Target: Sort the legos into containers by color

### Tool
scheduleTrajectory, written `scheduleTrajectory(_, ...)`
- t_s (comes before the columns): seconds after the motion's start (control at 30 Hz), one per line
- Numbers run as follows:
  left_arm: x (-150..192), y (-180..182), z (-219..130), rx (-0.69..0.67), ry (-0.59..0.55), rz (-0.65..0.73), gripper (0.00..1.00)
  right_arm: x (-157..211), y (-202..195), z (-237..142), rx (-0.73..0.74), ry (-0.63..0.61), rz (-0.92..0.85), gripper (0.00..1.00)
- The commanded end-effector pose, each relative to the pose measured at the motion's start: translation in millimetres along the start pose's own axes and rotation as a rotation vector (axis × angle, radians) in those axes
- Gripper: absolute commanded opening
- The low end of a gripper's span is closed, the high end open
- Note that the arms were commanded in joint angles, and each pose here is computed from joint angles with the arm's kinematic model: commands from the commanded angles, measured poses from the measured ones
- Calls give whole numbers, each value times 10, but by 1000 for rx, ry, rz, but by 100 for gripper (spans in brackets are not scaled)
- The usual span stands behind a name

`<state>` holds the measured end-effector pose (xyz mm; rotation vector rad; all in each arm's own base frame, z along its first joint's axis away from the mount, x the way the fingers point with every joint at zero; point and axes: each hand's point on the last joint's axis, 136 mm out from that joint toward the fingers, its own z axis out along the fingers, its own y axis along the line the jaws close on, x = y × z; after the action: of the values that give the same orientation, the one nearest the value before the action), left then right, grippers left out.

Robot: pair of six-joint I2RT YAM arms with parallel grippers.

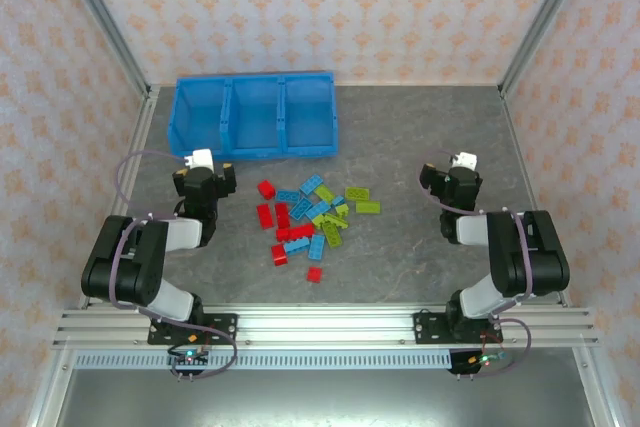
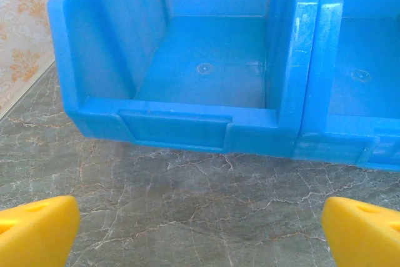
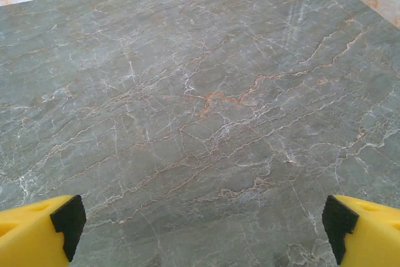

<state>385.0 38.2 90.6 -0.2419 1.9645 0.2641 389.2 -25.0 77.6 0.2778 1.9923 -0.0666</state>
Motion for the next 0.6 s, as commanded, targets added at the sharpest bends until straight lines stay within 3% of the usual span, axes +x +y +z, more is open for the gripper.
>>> scheduleTrajectory(0.0,-68,-14,3,-4,-17,-6,100,-124,23,1,-4,-28,-5,99)
scheduleTrajectory(0.57,-68,-17,1,-2,-19,-6,100,-191,-24,-27,26,-37,13,99)
